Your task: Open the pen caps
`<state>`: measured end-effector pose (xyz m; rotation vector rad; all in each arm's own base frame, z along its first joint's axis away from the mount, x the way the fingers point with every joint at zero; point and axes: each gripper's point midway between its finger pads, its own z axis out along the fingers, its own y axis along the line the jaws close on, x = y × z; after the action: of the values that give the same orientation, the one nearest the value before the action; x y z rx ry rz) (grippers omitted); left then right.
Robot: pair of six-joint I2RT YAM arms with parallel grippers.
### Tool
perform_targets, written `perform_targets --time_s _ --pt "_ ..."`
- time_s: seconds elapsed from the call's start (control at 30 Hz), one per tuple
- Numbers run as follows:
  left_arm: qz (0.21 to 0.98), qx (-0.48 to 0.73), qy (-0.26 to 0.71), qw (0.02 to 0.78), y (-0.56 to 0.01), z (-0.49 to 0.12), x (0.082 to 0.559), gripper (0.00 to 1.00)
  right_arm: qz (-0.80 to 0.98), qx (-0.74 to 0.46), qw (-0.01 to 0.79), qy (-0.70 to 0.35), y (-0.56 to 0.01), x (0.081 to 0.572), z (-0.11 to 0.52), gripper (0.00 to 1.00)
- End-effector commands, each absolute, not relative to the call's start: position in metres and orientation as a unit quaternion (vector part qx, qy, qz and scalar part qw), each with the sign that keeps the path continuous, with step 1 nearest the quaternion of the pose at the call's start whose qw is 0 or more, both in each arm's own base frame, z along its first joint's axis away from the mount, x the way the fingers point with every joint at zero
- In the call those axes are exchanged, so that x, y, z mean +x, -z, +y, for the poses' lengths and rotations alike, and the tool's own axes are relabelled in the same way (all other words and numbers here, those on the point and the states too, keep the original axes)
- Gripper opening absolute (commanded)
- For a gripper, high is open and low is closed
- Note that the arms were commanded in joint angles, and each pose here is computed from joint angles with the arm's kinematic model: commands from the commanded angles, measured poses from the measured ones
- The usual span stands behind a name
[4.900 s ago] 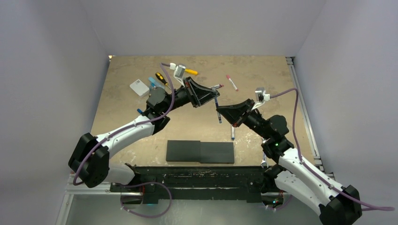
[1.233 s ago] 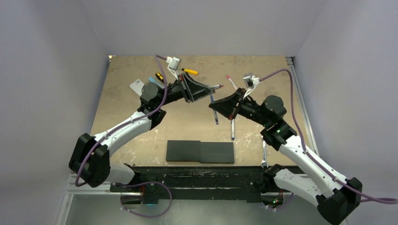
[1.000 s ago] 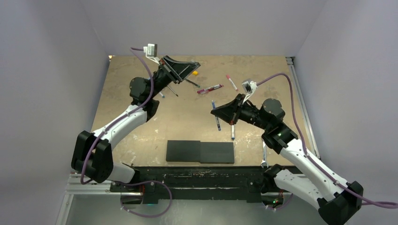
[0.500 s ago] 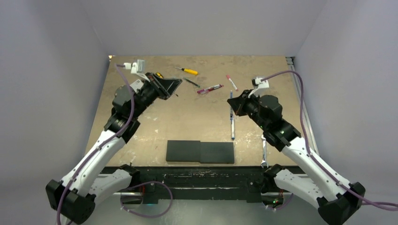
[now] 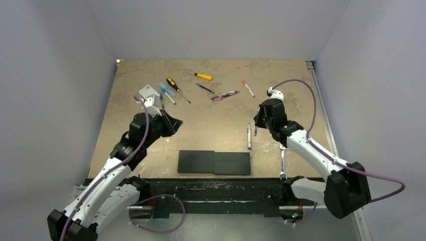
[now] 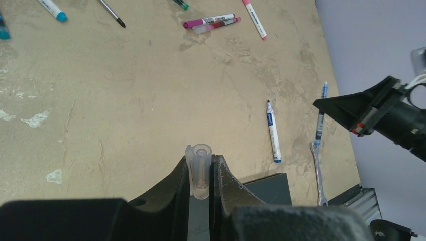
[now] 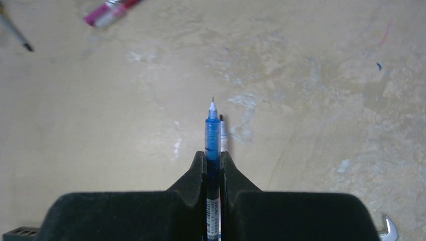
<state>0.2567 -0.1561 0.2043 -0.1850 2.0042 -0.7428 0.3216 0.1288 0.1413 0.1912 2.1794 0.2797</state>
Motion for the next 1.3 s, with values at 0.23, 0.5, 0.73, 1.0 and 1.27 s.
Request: perform_targets --time_s 0.23,0.5,0.73,1.0,1.27 --pt "0.812 -0.068 0.324 0.481 -0.205 -0.162 0.255 0.0 0.912 0.103 0.388 -0.084 -0.065 0.327 0.115 0.0" --pt "0.816 -0.074 0.32 0.476 -0.198 -0.16 0.254 0.0 0.922 0.103 0.364 -0.078 -0.043 0.319 0.113 0.0" --pt "0.818 -0.075 0.322 0.47 -0.194 -0.162 0.254 0.0 0.927 0.115 0.349 -0.079 -0.034 0.314 0.109 0.05" --pt "0.821 -0.076 0.321 0.466 -0.191 -0.162 0.253 0.0 0.93 0.115 0.34 -0.081 -0.03 0.312 0.107 0.19" --pt "0.822 -0.075 0.322 0.463 -0.189 -0.163 0.253 0.0 0.931 0.117 0.336 -0.079 -0.029 0.311 0.106 0.29"
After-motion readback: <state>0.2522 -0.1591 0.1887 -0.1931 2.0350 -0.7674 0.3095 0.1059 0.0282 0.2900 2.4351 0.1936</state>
